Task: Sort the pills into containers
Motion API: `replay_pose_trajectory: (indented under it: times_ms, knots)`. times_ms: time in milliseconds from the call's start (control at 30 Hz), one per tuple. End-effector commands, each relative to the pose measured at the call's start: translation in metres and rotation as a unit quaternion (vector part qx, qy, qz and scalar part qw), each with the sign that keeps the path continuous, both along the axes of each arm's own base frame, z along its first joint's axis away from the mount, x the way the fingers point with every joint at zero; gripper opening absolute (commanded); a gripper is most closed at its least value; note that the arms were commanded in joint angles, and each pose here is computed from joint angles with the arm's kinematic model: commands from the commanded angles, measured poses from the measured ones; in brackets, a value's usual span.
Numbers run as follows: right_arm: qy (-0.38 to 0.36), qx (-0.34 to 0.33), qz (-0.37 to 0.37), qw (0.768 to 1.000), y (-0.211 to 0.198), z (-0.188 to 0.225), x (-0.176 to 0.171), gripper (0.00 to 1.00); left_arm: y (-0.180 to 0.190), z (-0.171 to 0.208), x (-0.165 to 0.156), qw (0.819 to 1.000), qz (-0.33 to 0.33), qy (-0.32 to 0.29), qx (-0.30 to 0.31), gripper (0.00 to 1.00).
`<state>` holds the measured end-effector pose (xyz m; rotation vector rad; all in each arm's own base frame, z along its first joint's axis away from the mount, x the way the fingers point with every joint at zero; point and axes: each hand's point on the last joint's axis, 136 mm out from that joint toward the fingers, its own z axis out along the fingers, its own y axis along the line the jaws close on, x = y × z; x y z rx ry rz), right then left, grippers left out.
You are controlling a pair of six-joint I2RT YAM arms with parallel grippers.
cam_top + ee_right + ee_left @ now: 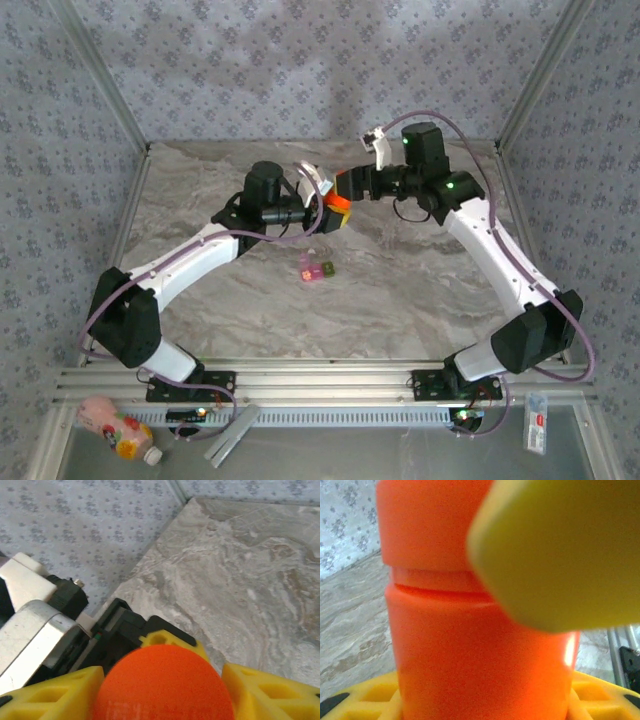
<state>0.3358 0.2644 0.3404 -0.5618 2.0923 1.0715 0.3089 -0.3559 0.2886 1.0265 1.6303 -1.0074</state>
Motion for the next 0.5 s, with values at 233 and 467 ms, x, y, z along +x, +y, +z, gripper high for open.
replay_pose_trajectory:
  times_ms: [233,467]
  knots:
    - [0.015,0.005,-0.018,1.000,0.003,-0.010,-0.005,0.56,-0.005,0.036,0.006,0.998,0.011,-0.057,-0.039,0.00]
    - [0.000,0.017,-0.040,0.999,-0.005,-0.014,0.000,0.41,-0.006,0.035,0.009,0.998,0.015,-0.055,-0.040,0.00]
